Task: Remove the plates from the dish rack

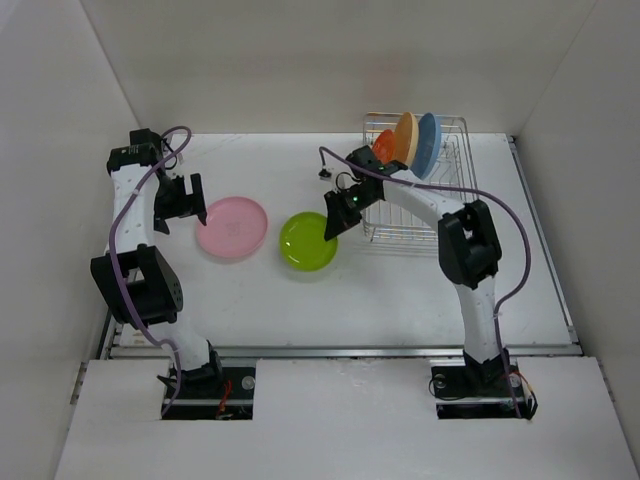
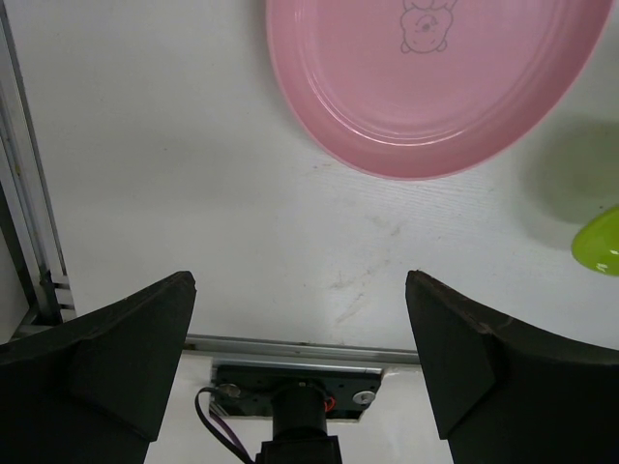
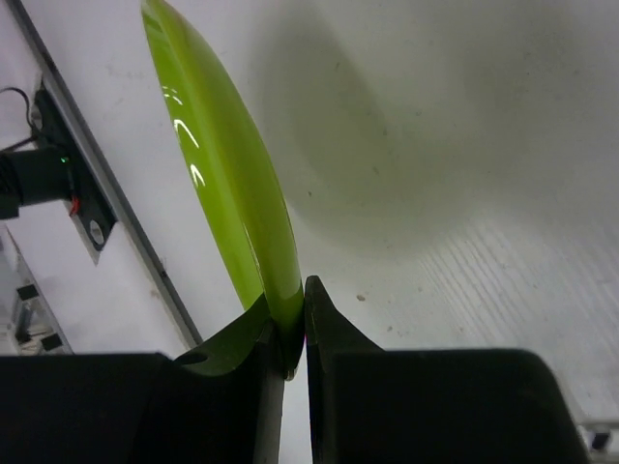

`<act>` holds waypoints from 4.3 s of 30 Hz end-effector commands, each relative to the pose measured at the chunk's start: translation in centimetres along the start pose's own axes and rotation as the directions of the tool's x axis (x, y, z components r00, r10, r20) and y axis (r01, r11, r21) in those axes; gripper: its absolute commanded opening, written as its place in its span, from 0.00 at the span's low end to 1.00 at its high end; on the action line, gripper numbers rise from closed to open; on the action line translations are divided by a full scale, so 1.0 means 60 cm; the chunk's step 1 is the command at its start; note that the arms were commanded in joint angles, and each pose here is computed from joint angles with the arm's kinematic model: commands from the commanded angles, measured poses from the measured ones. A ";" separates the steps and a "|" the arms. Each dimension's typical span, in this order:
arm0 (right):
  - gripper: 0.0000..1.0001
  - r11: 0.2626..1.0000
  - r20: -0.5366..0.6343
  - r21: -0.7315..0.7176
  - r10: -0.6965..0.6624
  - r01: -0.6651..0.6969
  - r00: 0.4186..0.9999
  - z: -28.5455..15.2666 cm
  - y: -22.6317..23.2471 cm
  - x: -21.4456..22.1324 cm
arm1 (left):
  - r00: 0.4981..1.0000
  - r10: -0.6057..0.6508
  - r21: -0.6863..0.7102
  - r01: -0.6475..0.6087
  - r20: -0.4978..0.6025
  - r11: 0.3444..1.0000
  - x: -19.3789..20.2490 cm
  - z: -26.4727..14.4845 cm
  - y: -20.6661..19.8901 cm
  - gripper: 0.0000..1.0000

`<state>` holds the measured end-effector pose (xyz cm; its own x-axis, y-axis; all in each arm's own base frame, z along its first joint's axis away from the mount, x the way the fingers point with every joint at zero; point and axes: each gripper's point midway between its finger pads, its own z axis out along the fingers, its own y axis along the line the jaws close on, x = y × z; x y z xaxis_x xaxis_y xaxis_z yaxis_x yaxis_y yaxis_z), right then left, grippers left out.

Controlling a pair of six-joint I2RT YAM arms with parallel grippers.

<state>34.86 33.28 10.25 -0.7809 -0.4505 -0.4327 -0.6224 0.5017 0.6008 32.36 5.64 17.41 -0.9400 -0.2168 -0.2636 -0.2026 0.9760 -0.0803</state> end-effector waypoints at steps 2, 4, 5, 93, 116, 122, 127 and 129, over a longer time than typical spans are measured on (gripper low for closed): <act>0.18 0.995 -0.042 0.078 0.060 -0.057 0.997 0.022 -0.046 0.010 | 1.000 0.012 -0.006 -0.012 0.010 1.000 0.011 -0.022 0.001 0.88; 0.25 0.992 -0.037 0.109 0.071 -0.066 0.997 0.026 -0.058 0.004 | 1.000 0.012 -0.006 -0.012 0.010 1.000 0.011 -0.022 0.001 0.88; 0.34 0.989 -0.035 0.127 0.084 -0.079 0.996 0.026 -0.062 0.004 | 1.000 0.012 -0.006 -0.012 0.010 1.000 0.011 -0.022 0.001 0.88; 0.00 0.947 0.702 0.321 -0.216 -0.031 0.679 -0.259 0.178 -0.327 | 0.933 0.076 -0.133 -0.030 0.353 0.991 -0.050 -0.186 -0.020 0.96; 0.00 0.904 0.579 0.112 0.277 -0.412 0.767 0.169 0.060 -0.289 | 0.927 -0.050 -0.276 0.162 0.372 0.947 -0.041 -0.168 0.056 1.00; 0.00 0.907 0.516 0.117 0.294 -0.406 0.805 0.187 0.069 -0.262 | 0.932 -0.043 -0.264 0.145 0.359 0.953 -0.039 -0.162 0.051 1.00; 0.24 0.927 0.470 0.160 0.230 -0.339 0.852 0.211 0.085 -0.242 | 0.933 -0.043 -0.248 0.139 0.357 0.959 -0.039 -0.161 0.046 1.00; 0.30 0.934 0.461 0.167 0.209 -0.315 0.863 0.214 0.097 -0.242 | 0.934 -0.034 -0.251 0.131 0.354 0.959 -0.039 -0.161 0.047 1.00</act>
<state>43.35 49.77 8.87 -0.8539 0.1059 -0.5096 -0.2511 0.7738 0.5816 31.30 9.27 26.84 -0.7783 -0.2496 -0.5762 -0.3932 0.9091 0.1374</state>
